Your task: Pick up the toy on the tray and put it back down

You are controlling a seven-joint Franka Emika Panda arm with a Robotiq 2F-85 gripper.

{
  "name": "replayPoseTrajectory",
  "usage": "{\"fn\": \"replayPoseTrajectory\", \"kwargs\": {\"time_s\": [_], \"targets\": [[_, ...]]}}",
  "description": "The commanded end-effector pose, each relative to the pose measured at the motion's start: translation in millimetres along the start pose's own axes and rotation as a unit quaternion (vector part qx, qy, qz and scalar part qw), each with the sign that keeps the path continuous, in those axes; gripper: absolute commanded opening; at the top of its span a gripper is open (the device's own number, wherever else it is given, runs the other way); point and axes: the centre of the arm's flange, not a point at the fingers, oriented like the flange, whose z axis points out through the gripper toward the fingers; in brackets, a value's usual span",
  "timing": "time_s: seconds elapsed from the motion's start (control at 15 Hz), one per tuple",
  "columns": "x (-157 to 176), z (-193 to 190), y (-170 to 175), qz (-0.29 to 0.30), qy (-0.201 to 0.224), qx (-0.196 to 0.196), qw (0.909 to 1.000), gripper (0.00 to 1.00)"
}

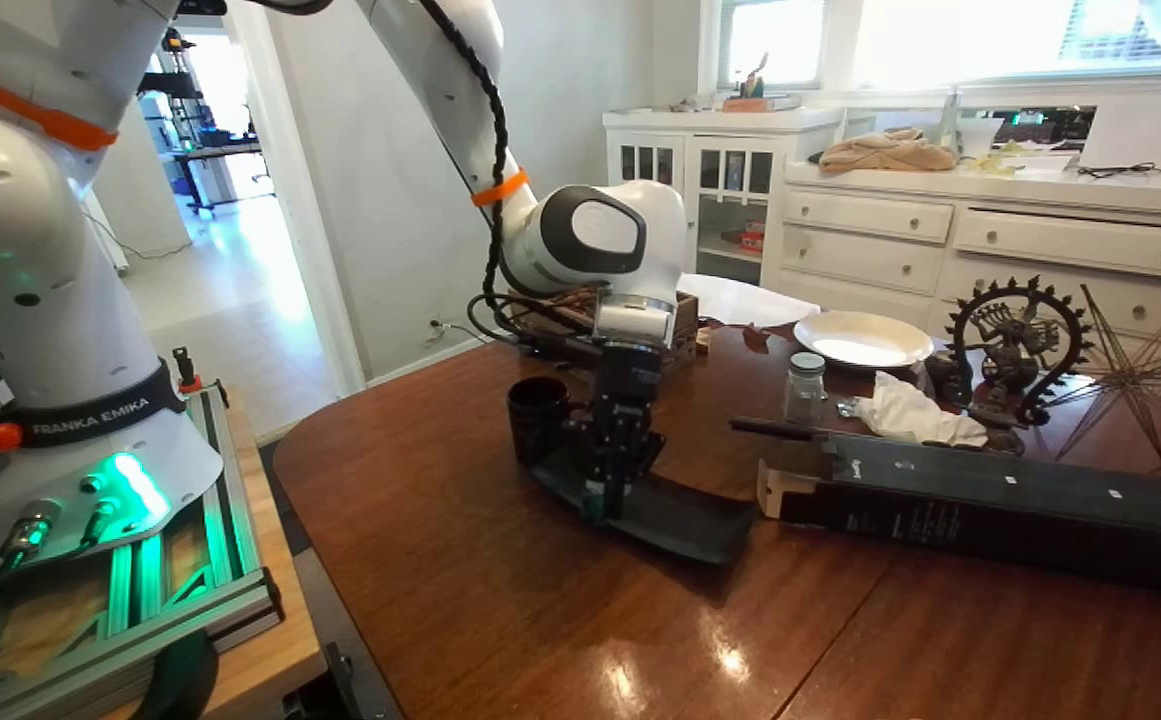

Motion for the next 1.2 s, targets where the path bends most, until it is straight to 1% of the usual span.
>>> {"fn": "replayPoseTrajectory", "kwargs": {"time_s": [0.0,0.6,0.93,1.13], "targets": [[0,8,-7,0.005,0.015,0.001,0.9999,0.04],[1,12,-5,-0.006,0.011,-0.011,0.9999,0.04],[-1,16,-7,0.001,0.016,-0.015,0.9998,0.04],[4,26,-4,0.016,0.006,-0.026,0.9995,0.04]]}}
